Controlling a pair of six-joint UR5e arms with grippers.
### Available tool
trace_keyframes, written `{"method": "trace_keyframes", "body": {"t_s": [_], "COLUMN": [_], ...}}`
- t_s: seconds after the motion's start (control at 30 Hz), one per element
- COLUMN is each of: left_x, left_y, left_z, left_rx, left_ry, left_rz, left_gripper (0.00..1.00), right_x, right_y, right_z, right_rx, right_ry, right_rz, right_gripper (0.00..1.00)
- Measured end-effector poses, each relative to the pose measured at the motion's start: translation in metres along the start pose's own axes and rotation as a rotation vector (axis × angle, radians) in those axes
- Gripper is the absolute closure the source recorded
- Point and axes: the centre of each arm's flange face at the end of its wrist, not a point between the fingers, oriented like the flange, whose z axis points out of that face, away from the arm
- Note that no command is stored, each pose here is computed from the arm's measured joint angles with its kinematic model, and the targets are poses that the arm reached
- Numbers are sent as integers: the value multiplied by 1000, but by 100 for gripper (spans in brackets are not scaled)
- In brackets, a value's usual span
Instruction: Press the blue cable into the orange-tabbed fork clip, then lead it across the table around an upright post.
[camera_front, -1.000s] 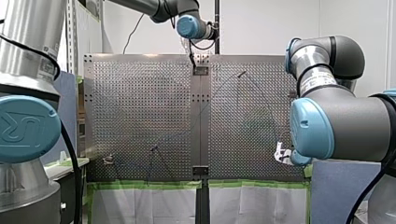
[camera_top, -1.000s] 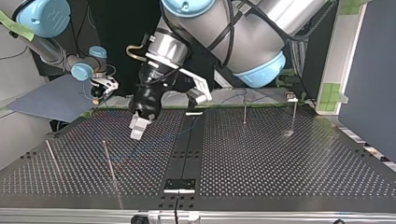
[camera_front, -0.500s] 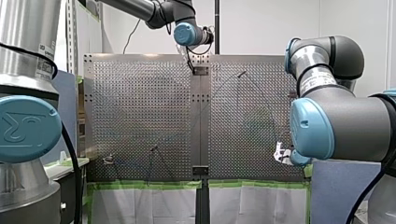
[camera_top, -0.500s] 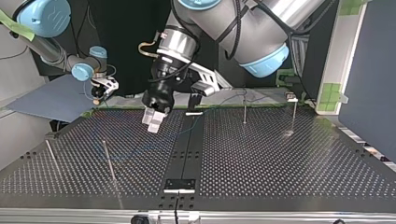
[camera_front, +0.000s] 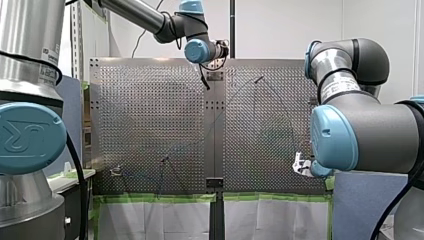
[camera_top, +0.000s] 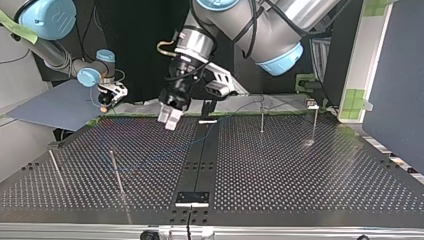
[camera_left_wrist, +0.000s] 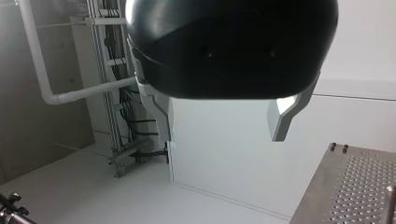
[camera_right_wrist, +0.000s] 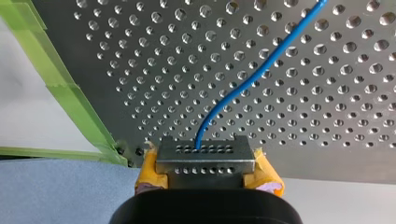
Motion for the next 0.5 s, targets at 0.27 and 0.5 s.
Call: {"method": "trace_keyframes", "body": {"t_s": [0.27, 0.5], "left_x": [23, 42], "left_y": [15, 29], "left_z": [-18, -35], "left_rx": [-17, -40], "left_ry": [42, 89], "left_rz": [12, 27], "left_gripper": [0, 0], "right_x": [0, 1], "right_y": [-1, -2], "right_z": [0, 1], "right_rx": [1, 3], "right_ry": [1, 3], "right_rz": [-1, -5], "right_gripper": [100, 100]}}
